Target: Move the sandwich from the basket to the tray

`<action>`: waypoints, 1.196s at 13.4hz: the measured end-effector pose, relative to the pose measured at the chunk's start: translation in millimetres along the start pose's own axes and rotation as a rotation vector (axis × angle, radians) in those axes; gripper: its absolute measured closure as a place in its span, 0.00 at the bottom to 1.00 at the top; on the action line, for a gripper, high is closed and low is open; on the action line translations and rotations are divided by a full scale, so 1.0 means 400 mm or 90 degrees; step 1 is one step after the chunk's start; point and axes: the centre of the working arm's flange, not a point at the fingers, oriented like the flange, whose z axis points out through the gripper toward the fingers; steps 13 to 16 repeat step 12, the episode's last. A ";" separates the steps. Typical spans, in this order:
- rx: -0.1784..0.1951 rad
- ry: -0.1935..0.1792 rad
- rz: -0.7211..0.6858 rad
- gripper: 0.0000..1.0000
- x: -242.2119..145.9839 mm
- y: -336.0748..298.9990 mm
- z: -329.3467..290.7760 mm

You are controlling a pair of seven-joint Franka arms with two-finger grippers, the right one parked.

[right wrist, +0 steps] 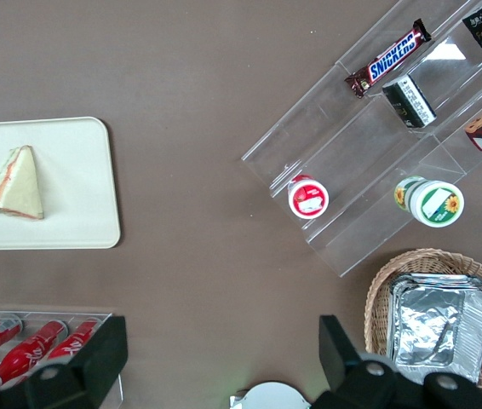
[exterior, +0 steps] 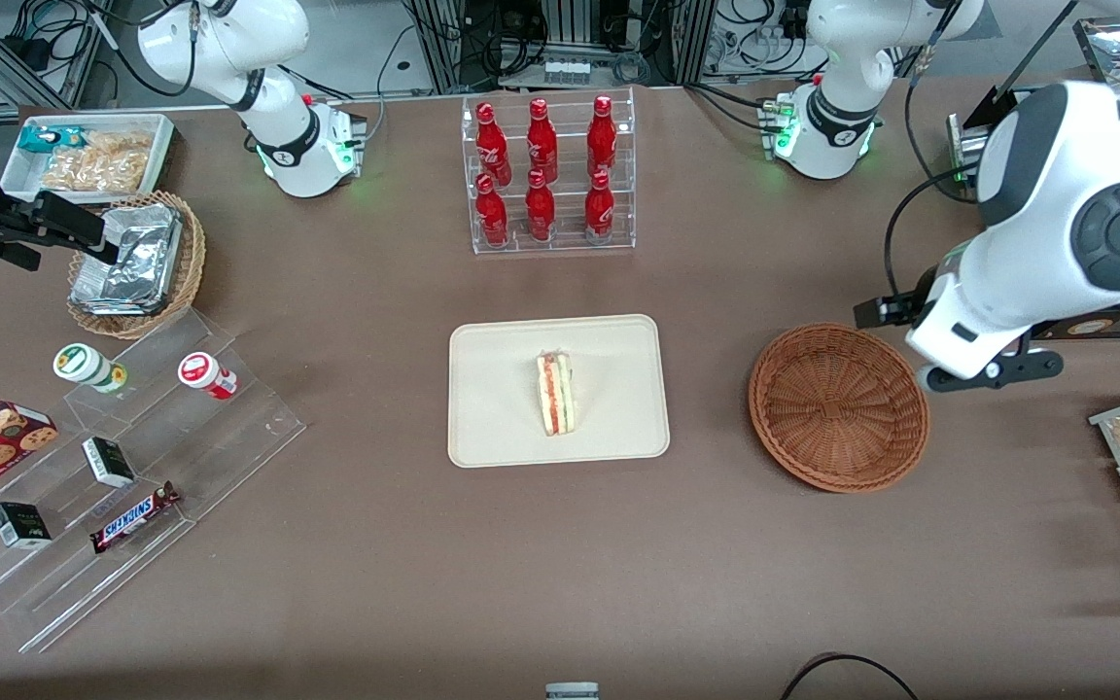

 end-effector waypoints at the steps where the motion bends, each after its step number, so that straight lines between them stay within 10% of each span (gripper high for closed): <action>1: 0.003 0.005 0.016 0.00 -0.021 -0.015 -0.011; 16: -0.017 0.059 -0.019 0.00 -0.119 -0.293 -0.128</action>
